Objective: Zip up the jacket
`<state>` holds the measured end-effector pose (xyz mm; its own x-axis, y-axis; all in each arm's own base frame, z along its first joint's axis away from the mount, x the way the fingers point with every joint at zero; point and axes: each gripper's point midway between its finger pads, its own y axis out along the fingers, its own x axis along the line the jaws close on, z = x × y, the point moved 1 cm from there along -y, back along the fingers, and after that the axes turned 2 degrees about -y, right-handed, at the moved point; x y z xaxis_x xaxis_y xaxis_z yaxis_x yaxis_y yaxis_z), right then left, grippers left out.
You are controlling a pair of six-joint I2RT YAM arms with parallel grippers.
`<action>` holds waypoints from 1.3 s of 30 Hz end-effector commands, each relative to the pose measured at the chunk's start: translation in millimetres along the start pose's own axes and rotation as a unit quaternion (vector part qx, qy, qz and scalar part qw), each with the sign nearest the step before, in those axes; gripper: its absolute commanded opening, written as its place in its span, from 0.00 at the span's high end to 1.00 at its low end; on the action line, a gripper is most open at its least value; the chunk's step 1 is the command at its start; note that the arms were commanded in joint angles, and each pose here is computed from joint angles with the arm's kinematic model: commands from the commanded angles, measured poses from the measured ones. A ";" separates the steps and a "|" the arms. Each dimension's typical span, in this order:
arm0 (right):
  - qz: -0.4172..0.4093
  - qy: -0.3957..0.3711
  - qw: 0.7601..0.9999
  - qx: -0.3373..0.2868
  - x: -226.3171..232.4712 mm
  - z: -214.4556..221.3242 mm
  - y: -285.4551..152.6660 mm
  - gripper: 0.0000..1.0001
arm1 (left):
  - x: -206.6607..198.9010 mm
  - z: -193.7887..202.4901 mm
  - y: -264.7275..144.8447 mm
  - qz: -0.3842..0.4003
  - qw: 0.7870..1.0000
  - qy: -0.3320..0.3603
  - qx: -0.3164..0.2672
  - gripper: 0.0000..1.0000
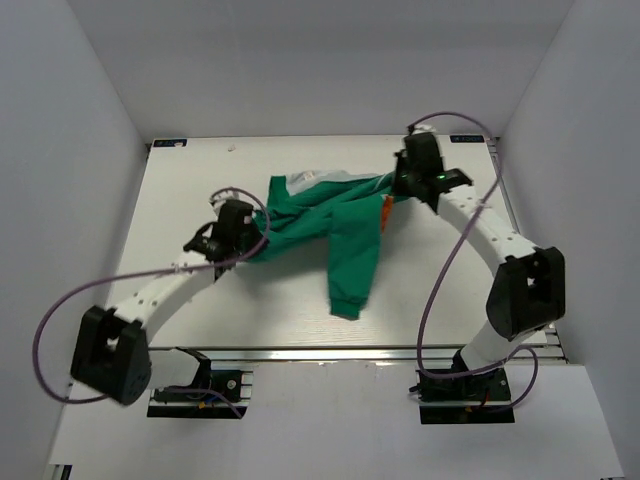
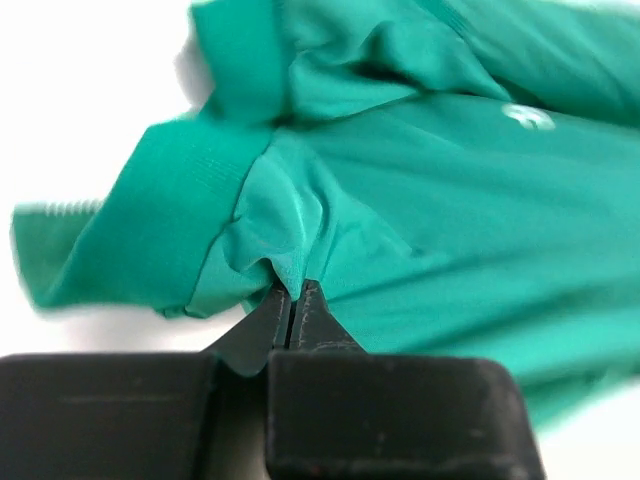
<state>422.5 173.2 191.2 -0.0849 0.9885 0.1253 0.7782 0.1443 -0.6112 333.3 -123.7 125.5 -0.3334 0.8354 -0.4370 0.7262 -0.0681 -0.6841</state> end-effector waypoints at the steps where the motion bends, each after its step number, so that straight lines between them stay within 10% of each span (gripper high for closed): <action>1: 0.095 0.011 0.994 0.057 -97.0 1.8 -12.3 0.93 | 31.6 47.2 -32.6 -0.044 0.998 -0.023 0.025 1.00; 7: 0.262 -0.014 0.954 0.149 -170.7 47.5 -24.3 0.52 | 49.1 160.9 -74.0 0.012 0.982 0.046 0.183 1.00; 11: 0.305 -0.003 0.939 0.160 -181.4 54.1 -37.7 0.36 | 28.0 189.5 -101.0 0.079 0.955 0.147 0.245 0.34; 13: 0.283 0.017 0.946 0.157 -172.3 52.8 -46.6 0.11 | 7.3 191.8 -120.1 0.105 0.938 0.198 0.265 0.02; 22: 0.076 0.063 0.986 0.133 -100.8 96.0 -90.2 0.11 | -60.3 99.7 -107.0 0.067 0.969 0.221 0.086 0.02; 32: -0.071 0.036 0.984 0.161 -20.1 165.9 -116.9 0.11 | -136.4 -2.1 17.7 0.035 0.978 0.204 0.022 0.02; 39: -0.030 0.045 0.977 0.207 -33.9 220.9 -92.6 0.68 | -125.5 22.2 103.0 -0.029 0.967 0.245 0.069 0.02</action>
<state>201.5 132.2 73.2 -0.0889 0.9719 0.2180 0.4052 0.2352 -0.8834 430.1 -254.2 96.2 -0.0345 0.9909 -0.1300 0.6198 -0.0808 -0.7806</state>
